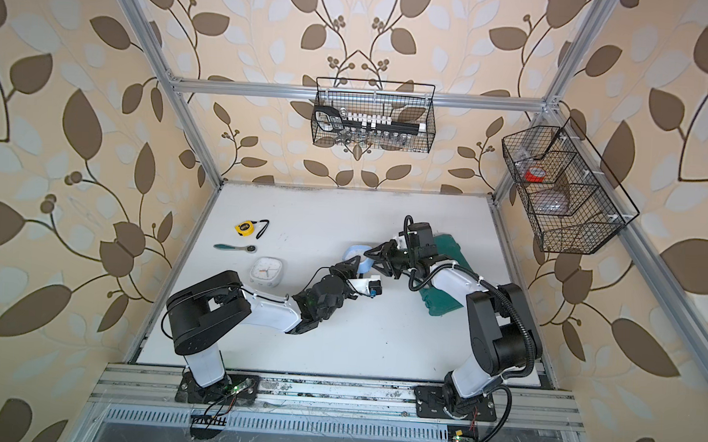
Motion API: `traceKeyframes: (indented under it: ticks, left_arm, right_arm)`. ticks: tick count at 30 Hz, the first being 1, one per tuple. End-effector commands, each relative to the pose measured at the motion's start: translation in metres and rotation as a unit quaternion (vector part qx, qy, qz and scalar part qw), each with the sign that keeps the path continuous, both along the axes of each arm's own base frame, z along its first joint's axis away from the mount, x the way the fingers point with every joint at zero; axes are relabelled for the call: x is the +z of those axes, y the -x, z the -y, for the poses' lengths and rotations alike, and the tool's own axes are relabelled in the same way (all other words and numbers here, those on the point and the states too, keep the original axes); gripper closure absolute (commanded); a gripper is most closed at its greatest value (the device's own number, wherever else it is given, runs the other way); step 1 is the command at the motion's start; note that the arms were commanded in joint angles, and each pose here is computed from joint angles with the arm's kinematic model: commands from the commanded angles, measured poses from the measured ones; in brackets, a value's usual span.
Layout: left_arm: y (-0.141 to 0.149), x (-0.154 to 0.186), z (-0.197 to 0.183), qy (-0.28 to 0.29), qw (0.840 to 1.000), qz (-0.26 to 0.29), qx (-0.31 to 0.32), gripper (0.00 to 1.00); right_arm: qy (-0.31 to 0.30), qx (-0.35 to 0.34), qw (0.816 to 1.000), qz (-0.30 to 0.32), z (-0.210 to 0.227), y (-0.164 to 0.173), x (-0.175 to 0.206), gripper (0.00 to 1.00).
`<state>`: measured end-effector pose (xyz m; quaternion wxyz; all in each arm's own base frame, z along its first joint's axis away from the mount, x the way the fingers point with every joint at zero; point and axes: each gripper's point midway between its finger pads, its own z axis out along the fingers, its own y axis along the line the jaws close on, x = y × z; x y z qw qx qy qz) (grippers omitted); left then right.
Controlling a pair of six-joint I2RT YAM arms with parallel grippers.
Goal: Insert the battery into the alarm
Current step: Adjust the alarm at the center of the board.
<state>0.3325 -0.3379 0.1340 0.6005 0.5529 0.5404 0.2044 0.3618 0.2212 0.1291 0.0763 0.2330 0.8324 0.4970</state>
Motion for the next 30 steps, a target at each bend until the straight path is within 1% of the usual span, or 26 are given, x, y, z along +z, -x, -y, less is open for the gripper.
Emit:
traceKeyframes:
  ticks: [1,3,5,6,7,12,14,15,19,20,23,26,29,30]
  left_arm:
    - [0.0,0.016,0.006,0.024,0.999,0.022,-0.003,0.63]
    - [0.001,0.013,0.007,0.022,1.0,0.015,-0.005,0.56]
    - [0.002,0.012,0.007,0.03,0.999,0.008,-0.008,0.44]
    - [0.003,0.011,0.008,0.034,0.999,0.004,-0.01,0.36]
    - [0.004,0.01,0.009,0.037,0.999,-0.002,-0.014,0.3]
    - [0.008,0.01,0.009,0.065,0.997,-0.03,-0.016,0.18]
    - [0.01,0.009,0.007,0.083,0.995,-0.045,-0.014,0.15]
    - [0.013,0.009,0.005,0.101,0.993,-0.056,-0.013,0.14]
    - [0.026,0.002,-0.003,0.148,0.981,-0.122,-0.015,0.11]
    - [0.028,0.003,-0.007,0.161,0.978,-0.131,-0.013,0.11]
    - [0.033,0.005,-0.021,0.216,0.963,-0.164,-0.004,0.11]
    - [0.035,0.008,-0.037,0.274,0.94,-0.204,0.004,0.1]
    - [0.036,0.012,-0.052,0.309,0.925,-0.219,0.012,0.09]
    - [0.035,0.008,-0.057,0.316,0.921,-0.227,0.017,0.09]
  right_arm:
    - [-0.005,0.013,0.999,0.029,-0.005,-0.007,0.01,0.67]
    - [-0.007,0.011,0.999,0.03,-0.004,-0.007,0.012,0.68]
    - [-0.008,0.009,0.999,0.034,-0.004,-0.008,0.014,0.69]
    - [-0.009,0.007,0.999,0.034,-0.003,-0.008,0.014,0.69]
    - [-0.01,0.006,0.999,0.036,-0.003,-0.009,0.014,0.69]
    - [-0.007,-0.007,0.999,0.044,0.002,-0.015,0.015,0.69]
    - [0.001,-0.017,0.999,0.048,0.006,-0.02,0.013,0.69]
    - [0.005,-0.023,0.998,0.049,0.008,-0.023,0.011,0.69]
    - [0.034,-0.048,0.997,0.058,0.02,-0.037,-0.001,0.69]
    - [0.041,-0.052,0.996,0.062,0.021,-0.041,-0.003,0.69]
    - [0.056,-0.063,0.994,0.071,0.025,-0.054,-0.009,0.69]
    - [0.071,-0.069,0.992,0.074,0.025,-0.067,-0.015,0.69]
    - [0.079,-0.066,0.992,0.07,0.023,-0.074,-0.023,0.69]
    - [0.081,-0.066,0.992,0.068,0.022,-0.075,-0.026,0.68]
